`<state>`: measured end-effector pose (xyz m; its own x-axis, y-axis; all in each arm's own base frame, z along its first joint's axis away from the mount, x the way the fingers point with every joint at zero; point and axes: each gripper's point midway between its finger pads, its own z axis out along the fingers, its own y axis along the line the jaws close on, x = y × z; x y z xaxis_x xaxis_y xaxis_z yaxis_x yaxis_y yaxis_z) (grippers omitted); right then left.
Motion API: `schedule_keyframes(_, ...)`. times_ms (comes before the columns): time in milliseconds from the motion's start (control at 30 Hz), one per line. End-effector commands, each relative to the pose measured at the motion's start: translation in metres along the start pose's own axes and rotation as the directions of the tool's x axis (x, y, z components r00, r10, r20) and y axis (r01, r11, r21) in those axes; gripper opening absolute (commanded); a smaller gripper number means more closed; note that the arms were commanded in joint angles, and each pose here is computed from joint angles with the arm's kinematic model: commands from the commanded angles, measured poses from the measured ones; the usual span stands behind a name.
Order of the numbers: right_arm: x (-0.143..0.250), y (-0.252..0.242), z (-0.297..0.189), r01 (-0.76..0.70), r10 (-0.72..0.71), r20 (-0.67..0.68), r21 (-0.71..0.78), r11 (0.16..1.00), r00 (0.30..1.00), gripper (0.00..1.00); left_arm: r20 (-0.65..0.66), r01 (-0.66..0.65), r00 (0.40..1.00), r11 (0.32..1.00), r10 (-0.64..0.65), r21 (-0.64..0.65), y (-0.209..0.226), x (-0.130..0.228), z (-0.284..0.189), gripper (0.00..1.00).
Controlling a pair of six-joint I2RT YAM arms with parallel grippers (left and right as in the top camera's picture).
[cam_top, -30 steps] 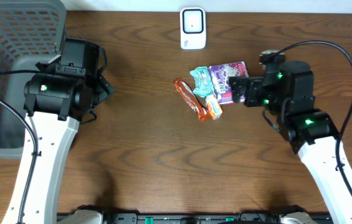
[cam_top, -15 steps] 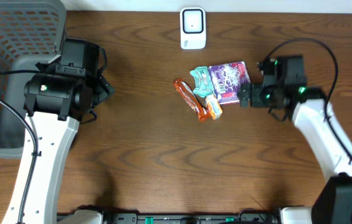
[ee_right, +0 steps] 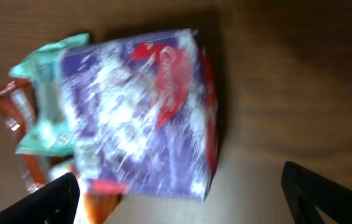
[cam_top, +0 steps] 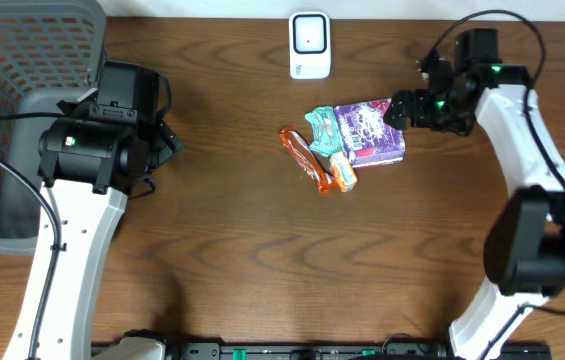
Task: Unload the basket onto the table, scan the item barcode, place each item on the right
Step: 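Lift the purple pack up and to the right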
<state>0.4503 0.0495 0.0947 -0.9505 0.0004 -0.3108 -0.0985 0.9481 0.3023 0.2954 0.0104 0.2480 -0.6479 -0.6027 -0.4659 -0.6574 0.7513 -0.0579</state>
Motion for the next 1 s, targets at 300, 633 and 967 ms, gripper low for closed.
schedule_keyframes(300, -0.007, 0.023, 0.052, 0.066, -0.063, 0.022, -0.357, 0.932, 0.998, 0.99, 0.022, 0.012, 1.0, 1.0, -0.011, -0.009, 0.004, -0.004, -0.003, 0.98)
schedule_keyframes(633, 0.014, 0.011, 0.078, -0.033, 0.003, -0.084, -0.362, 0.932, 0.996, 0.44, 0.022, 0.012, 1.0, 1.0, -0.011, -0.009, 0.004, -0.004, -0.003, 0.98)
schedule_keyframes(967, -0.019, -0.04, -0.032, -0.17, 0.161, 0.058, 0.224, 0.96, 0.985, 0.01, 0.022, 0.012, 1.0, 1.0, -0.011, -0.009, 0.004, -0.004, -0.003, 0.98)
